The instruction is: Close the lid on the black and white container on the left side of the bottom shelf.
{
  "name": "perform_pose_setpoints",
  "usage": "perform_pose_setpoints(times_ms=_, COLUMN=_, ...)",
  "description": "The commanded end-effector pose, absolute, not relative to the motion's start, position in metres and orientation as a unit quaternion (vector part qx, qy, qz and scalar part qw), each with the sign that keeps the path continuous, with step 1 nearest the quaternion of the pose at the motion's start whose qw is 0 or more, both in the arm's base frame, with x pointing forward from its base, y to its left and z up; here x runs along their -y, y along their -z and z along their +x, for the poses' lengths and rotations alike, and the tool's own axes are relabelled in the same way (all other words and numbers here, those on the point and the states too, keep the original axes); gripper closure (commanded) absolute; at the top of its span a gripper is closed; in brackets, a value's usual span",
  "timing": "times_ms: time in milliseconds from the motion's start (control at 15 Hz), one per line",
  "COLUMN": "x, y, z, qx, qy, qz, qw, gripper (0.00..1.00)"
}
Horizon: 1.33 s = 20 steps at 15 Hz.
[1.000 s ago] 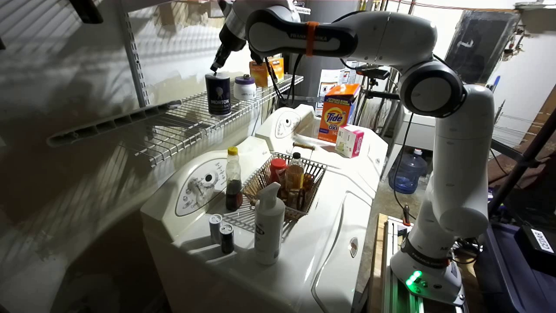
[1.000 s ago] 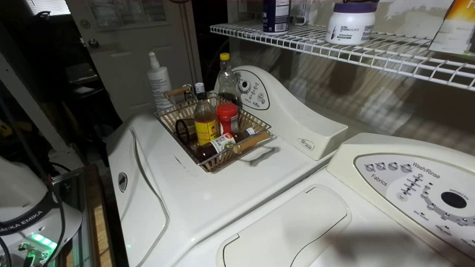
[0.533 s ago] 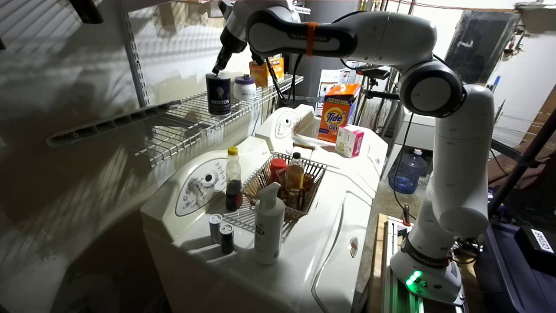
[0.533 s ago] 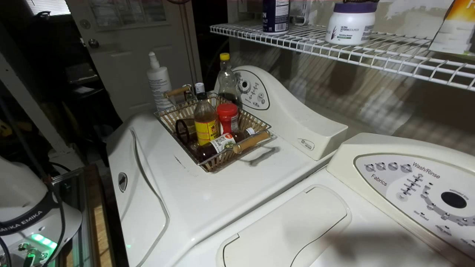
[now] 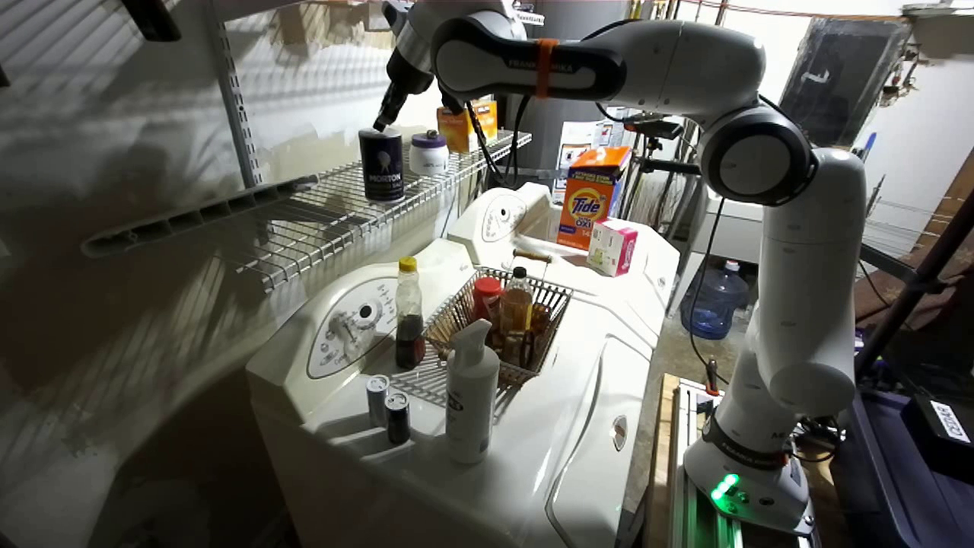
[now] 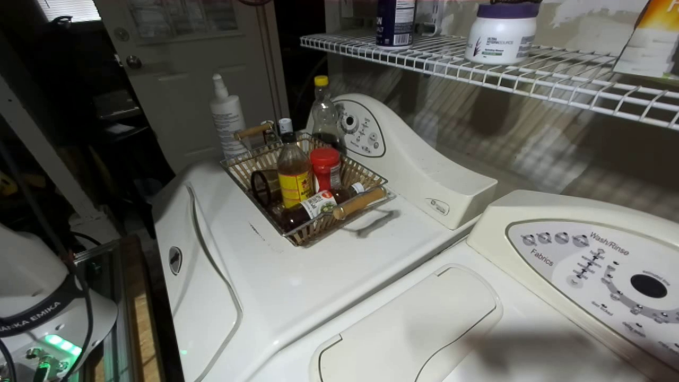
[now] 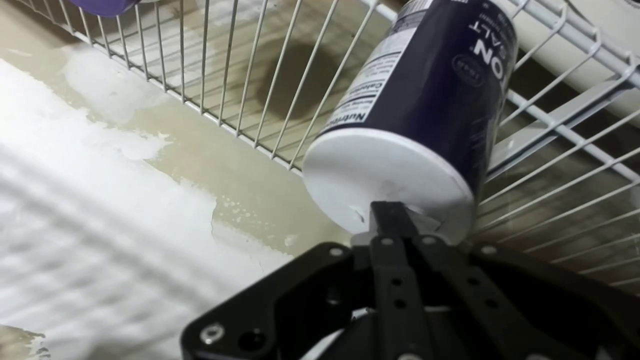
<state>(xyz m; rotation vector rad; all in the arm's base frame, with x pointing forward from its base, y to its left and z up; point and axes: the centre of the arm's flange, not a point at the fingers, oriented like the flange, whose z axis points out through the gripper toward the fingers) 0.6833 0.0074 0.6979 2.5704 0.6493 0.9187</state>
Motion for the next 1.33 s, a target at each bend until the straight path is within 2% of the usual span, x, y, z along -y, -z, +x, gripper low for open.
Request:
perform_pose_setpoints(times_ms=0, x=-0.008, y=-0.709, z=0.675, qx=-0.231, qy=-0.326, qz=0.899, qw=0.179, gripper=0.67)
perform_pose_setpoints(times_ms=533, x=0.004, y=-0.733, z=0.640, qx=-0.208, qy=-0.359, qz=0.894, qw=0.166, gripper=0.12)
perform_pose_setpoints(times_ms=667, x=0.009, y=-0.735, z=0.628, qx=-0.196, qy=-0.371, qz=0.895, qw=0.152, gripper=0.01)
perform_pose_setpoints(times_ms=1267, x=0.021, y=-0.720, z=0.559, qx=-0.152, qy=-0.443, qz=0.881, qw=0.069, gripper=0.00)
